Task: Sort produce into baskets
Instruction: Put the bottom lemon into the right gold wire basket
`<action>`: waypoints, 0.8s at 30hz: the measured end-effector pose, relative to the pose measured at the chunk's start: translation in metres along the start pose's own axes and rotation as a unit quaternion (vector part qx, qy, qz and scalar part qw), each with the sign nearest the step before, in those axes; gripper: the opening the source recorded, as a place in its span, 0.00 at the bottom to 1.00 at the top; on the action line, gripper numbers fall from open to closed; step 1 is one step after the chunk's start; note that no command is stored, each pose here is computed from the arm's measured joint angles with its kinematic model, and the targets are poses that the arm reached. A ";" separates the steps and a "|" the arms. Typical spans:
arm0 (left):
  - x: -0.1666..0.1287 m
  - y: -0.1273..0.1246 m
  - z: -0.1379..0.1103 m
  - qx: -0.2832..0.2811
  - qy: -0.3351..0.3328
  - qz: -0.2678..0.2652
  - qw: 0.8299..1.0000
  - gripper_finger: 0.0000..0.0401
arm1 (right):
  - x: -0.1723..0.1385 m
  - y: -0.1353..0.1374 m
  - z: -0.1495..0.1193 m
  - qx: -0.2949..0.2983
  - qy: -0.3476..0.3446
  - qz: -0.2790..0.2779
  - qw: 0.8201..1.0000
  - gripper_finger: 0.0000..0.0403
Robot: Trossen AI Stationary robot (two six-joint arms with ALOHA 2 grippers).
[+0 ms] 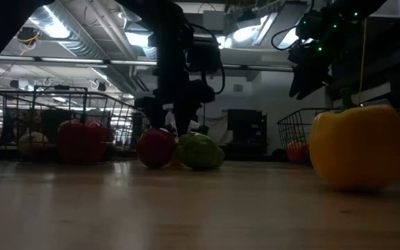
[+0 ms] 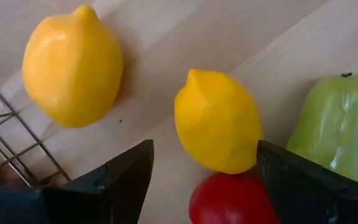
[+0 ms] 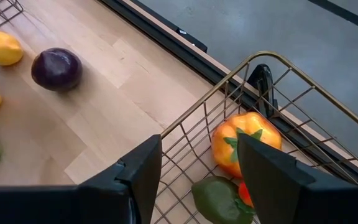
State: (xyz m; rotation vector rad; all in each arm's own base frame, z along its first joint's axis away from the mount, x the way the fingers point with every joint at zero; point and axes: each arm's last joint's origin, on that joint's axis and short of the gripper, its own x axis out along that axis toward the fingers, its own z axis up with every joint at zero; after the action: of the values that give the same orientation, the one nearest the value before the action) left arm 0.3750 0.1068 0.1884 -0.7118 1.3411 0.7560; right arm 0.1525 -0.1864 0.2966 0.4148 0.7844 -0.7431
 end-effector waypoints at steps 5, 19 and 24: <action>0.002 -0.002 0.002 -0.001 -0.008 -0.008 1.000 0.69 | 0.000 0.000 0.000 0.000 0.000 0.000 1.000 0.52; 0.005 0.001 0.005 -0.005 -0.004 -0.012 1.000 0.70 | 0.000 0.000 0.000 0.000 0.000 0.000 1.000 0.52; 0.000 0.006 0.011 -0.013 0.000 -0.009 1.000 0.70 | 0.000 0.000 0.000 0.000 0.000 0.000 1.000 0.52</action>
State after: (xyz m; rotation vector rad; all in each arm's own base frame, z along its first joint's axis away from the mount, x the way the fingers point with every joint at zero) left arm 0.3763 0.1190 0.1897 -0.7440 1.3259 0.7597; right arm 0.1525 -0.1863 0.2965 0.4150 0.7849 -0.7429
